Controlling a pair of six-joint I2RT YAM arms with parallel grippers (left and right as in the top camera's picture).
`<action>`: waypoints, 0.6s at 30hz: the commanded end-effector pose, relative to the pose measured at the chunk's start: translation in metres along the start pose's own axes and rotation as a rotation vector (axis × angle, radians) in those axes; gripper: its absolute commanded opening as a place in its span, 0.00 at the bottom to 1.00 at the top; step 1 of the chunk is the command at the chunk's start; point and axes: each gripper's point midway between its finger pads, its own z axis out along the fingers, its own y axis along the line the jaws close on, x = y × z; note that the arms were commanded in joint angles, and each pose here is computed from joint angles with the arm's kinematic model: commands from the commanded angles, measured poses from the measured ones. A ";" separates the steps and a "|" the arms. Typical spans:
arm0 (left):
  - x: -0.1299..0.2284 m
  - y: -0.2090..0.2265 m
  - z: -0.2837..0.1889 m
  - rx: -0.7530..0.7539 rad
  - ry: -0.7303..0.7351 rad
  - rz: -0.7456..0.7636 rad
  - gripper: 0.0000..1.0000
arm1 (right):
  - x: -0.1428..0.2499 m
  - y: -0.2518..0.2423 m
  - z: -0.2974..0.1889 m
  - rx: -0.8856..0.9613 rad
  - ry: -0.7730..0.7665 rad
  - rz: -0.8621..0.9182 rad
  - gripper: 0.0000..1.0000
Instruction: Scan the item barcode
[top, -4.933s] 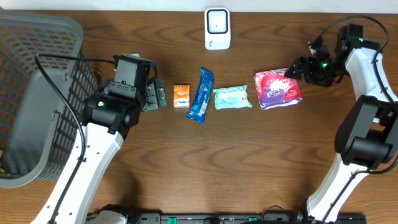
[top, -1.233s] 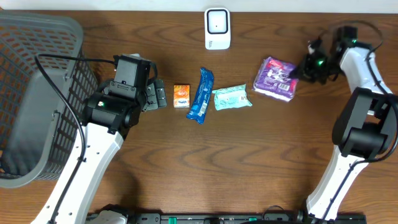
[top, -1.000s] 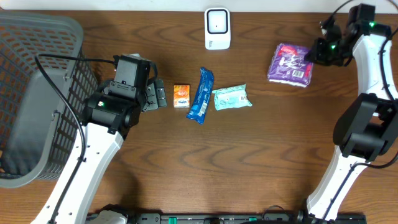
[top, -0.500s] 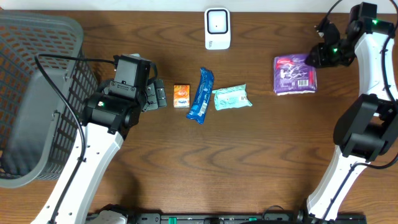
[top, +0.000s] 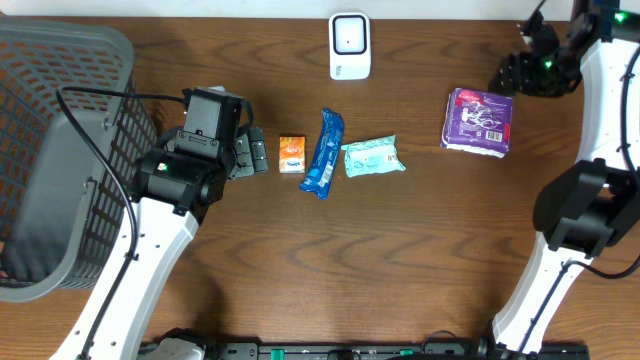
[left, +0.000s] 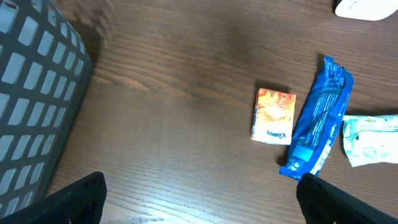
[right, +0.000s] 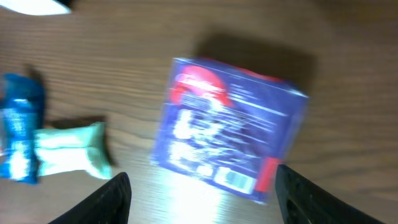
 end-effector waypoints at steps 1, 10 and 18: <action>-0.001 0.001 0.000 -0.007 -0.002 0.018 0.98 | 0.000 0.060 0.006 -0.170 0.019 -0.034 0.72; -0.001 0.001 0.000 -0.007 -0.002 0.018 0.98 | 0.052 0.157 0.080 -0.269 0.243 -0.149 0.47; -0.001 0.001 0.000 -0.007 -0.002 0.018 0.98 | 0.090 0.180 0.111 -0.059 0.375 -0.094 0.01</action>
